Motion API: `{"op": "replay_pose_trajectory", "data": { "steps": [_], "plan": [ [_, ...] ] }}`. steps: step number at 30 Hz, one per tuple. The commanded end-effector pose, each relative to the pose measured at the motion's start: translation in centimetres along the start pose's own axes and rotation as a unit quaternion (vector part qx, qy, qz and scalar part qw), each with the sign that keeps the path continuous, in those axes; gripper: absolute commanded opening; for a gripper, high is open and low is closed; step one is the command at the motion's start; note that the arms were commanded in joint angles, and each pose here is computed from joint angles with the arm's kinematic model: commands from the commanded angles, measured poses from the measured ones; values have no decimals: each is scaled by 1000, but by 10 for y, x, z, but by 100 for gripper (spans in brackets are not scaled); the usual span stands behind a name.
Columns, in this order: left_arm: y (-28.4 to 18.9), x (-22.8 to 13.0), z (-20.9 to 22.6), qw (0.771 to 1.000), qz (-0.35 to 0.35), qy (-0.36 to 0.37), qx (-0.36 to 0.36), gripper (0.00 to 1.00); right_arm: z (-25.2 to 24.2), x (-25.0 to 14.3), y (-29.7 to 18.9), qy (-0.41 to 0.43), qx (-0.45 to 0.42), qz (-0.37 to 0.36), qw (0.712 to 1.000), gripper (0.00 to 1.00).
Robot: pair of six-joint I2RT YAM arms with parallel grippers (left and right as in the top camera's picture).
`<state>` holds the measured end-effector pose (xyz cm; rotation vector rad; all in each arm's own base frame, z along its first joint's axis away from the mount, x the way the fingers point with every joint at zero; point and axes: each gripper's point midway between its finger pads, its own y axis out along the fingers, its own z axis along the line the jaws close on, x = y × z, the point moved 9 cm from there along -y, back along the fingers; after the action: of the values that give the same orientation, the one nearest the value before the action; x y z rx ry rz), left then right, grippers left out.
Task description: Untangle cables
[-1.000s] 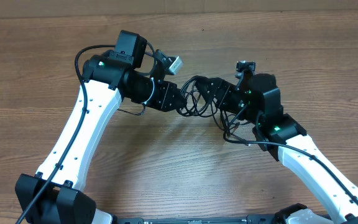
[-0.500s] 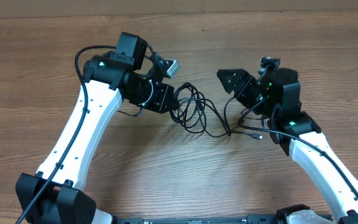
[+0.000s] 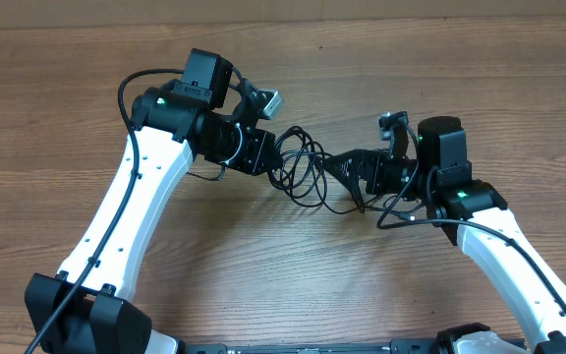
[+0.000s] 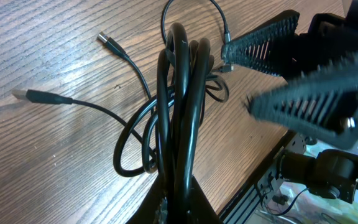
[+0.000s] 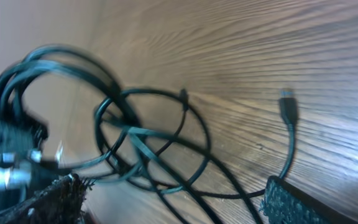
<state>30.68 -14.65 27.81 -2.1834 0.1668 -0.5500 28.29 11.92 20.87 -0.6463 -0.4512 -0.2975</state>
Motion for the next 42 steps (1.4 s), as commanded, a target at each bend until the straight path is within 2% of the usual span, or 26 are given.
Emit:
{"op": "replay_pose_trajectory", "data": {
  "steps": [1,3,5,8,10,11,16,20,22,23,24,25,26,29,34,36,38,39,42],
  "plan": [
    [2,1,0,1000,0,7,-3,4,8,-1,-1,-79,39,10,996,90],
    [2,1,0,1000,0,7,-3,7,8,3,-5,-77,36,5,996,90],
    [2,1,0,1000,0,7,-3,15,10,7,-12,-73,38,1,997,90],
    [2,1,1,1000,0,7,7,63,20,12,-35,-73,39,-18,996,90],
    [1,1,4,1000,1,7,26,82,22,10,-39,-73,38,-19,996,90],
    [1,1,8,999,1,7,46,100,24,8,-42,-69,36,-17,997,90],
    [1,0,14,995,-1,-42,86,100,20,2,-42,-52,23,-3,998,90],
    [8,-7,31,970,-8,-190,151,100,14,-2,-42,-35,-10,4,999,90],
    [15,-16,40,948,-9,-269,171,100,11,-4,-42,-29,-24,6,999,90],
    [24,-25,47,923,-7,-339,183,100,8,-5,-42,-24,-37,8,999,90],
    [28,-30,51,911,-6,-369,186,98,8,-5,-42,-23,-41,9,999,90],
    [39,-39,58,885,-5,-424,190,91,6,-6,-42,-19,-52,10,998,91],
    [44,-43,61,877,-5,-440,191,89,5,-7,-42,-17,-54,11,998,91],
    [59,-51,75,872,-17,-447,198,81,2,-10,-43,-10,-67,17,998,91],
    [58,-62,95,858,-36,-423,291,72,1,-14,-43,2,-71,30,997,94],
    [56,-62,98,853,-45,-417,310,64,1,-15,-43,4,-72,33,997,95],
    [55,-59,101,850,-61,-410,326,48,1,-16,-43,5,-72,34,997,95],
    [54,-58,102,849,-67,-405,332,44,1,-16,-43,5,-72,34,997,95],
    [55,-54,104,856,-78,-387,333,43,1,-16,-43,5,-72,34,997,95]
  ]
}}
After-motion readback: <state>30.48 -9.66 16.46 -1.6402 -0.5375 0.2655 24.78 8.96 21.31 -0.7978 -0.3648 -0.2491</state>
